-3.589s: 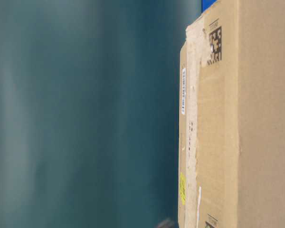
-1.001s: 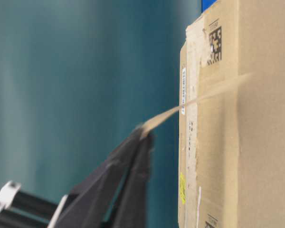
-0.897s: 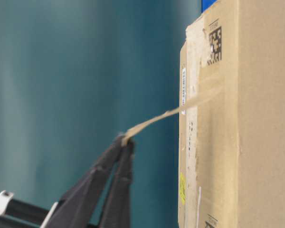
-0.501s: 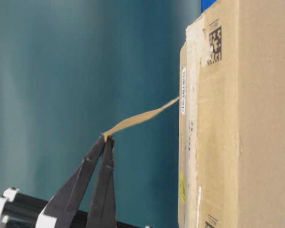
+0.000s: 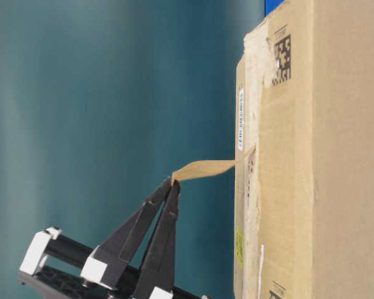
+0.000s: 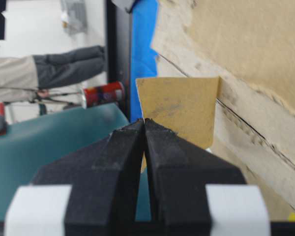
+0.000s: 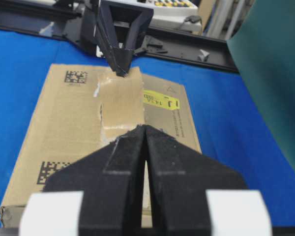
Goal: Apply tape along the seams of the closed cardboard box to seal it securely.
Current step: 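Pull the tape strip up and press it onto the box's front seam, then bring the right gripper in and press the tape onto the box top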
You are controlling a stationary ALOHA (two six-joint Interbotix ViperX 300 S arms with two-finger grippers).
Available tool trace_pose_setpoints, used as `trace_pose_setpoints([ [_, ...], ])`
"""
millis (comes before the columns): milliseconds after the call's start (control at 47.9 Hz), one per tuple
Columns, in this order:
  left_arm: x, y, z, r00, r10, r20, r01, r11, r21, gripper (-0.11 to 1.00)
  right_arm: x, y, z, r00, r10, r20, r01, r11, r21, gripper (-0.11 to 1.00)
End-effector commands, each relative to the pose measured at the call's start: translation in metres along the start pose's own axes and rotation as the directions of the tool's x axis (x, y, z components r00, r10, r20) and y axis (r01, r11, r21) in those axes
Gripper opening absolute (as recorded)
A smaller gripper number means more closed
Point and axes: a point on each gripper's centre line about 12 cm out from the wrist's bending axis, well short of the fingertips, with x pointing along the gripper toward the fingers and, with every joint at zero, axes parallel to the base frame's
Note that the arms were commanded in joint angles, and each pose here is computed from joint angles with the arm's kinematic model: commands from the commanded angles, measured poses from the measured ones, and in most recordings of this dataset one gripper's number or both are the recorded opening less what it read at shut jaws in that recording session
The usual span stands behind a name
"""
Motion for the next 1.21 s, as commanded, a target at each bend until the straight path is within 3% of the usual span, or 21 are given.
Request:
trace_pose_setpoints([
  [0,0.000,0.009,-0.001,1.000,0.009,-0.001,-0.009,1.000,-0.004,0.01,0.002,-0.001,0.002,1.000,-0.003,0.004,0.003,1.000,-0.001,0.00],
  [313,-0.003,-0.009,-0.001,0.991,-0.136,0.002,0.136,0.991,0.006,0.01,0.002,-0.001,0.001,1.000,-0.003,0.000,0.003,1.000,-0.003,0.00],
  [605,-0.003,-0.017,0.000,0.976,-0.216,0.005,0.216,0.976,0.022,0.01,0.005,-0.001,-0.002,1.000,-0.004,-0.012,0.004,1.000,0.000,0.00],
  [897,-0.006,-0.022,-0.002,0.967,-0.255,0.001,0.254,0.966,0.053,0.01,0.008,-0.001,-0.004,1.000,-0.004,-0.020,0.004,1.000,0.008,0.00],
  [1189,-0.005,-0.020,-0.004,0.968,-0.250,-0.002,0.250,0.966,0.059,0.01,0.031,-0.001,-0.007,1.000,-0.011,-0.010,0.011,0.999,0.051,0.00],
])
